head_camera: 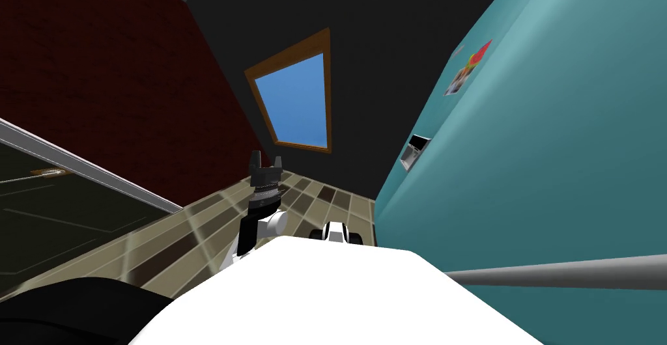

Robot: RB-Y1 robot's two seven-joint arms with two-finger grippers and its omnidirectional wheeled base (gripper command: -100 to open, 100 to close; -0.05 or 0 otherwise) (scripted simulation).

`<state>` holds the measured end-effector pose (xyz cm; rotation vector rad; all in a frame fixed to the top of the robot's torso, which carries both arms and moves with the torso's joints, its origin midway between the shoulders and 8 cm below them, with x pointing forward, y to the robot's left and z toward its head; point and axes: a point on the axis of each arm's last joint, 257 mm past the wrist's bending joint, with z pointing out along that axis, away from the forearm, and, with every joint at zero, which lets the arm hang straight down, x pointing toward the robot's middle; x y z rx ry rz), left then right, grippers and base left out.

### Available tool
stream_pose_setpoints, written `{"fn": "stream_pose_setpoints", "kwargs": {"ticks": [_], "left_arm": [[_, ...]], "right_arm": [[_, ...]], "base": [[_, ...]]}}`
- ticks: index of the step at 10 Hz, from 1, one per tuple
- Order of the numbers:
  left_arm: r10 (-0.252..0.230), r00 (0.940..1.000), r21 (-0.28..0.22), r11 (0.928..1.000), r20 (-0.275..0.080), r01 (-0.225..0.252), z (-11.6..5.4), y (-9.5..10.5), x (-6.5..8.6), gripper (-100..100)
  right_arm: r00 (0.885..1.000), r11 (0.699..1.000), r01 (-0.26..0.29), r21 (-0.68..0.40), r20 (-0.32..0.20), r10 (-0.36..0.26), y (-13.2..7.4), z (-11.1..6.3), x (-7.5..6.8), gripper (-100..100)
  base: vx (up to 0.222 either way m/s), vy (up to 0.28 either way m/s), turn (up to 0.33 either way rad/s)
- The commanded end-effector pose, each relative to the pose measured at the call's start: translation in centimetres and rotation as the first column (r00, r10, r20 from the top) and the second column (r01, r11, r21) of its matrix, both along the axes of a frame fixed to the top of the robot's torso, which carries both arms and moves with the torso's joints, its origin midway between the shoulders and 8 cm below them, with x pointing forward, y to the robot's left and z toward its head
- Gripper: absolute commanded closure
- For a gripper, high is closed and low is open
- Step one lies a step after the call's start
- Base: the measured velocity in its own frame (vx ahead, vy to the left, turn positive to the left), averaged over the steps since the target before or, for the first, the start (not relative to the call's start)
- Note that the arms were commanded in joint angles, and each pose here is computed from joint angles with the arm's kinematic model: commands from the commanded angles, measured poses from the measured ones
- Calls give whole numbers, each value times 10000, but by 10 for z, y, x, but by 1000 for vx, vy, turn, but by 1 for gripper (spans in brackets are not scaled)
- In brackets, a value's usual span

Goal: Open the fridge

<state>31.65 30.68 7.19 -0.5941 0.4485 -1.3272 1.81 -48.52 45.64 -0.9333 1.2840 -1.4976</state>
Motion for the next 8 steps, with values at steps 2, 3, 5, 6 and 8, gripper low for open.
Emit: {"fn": "stream_pose_setpoints", "kwargs": {"ticks": [2, 3, 5, 6, 8], "left_arm": [[0, 10000, 0, 10000, 0, 0, 0, 0, 0, 0], [0, 10000, 0, 10000, 1, 0, 0, 0, 0, 0], [0, 10000, 0, 10000, 1, 0, 0, 0, 0, 0], [0, 10000, 0, 10000, 0, 0, 0, 0, 0, 0], [0, 10000, 0, 10000, 1, 0, 0, 0, 0, 0]], "right_arm": [[9995, 9971, -308, -691, -137, 299, 24, 19, 15, -100], [9990, 9952, -409, -893, -190, 394, 31, 24, 19, -100], [9994, 9966, -289, -773, -216, 273, 31, 26, 22, -100], [9992, 9965, -329, -763, -249, 310, 30, 21, 19, -100], [9997, 9973, -8, -740, -249, -10, 26, 21, 12, 100]], "base": [[19, -3, 15], [11, 5, -3], [6, 1, -27], [6, 0, -36], [24, 58, -39]]}}
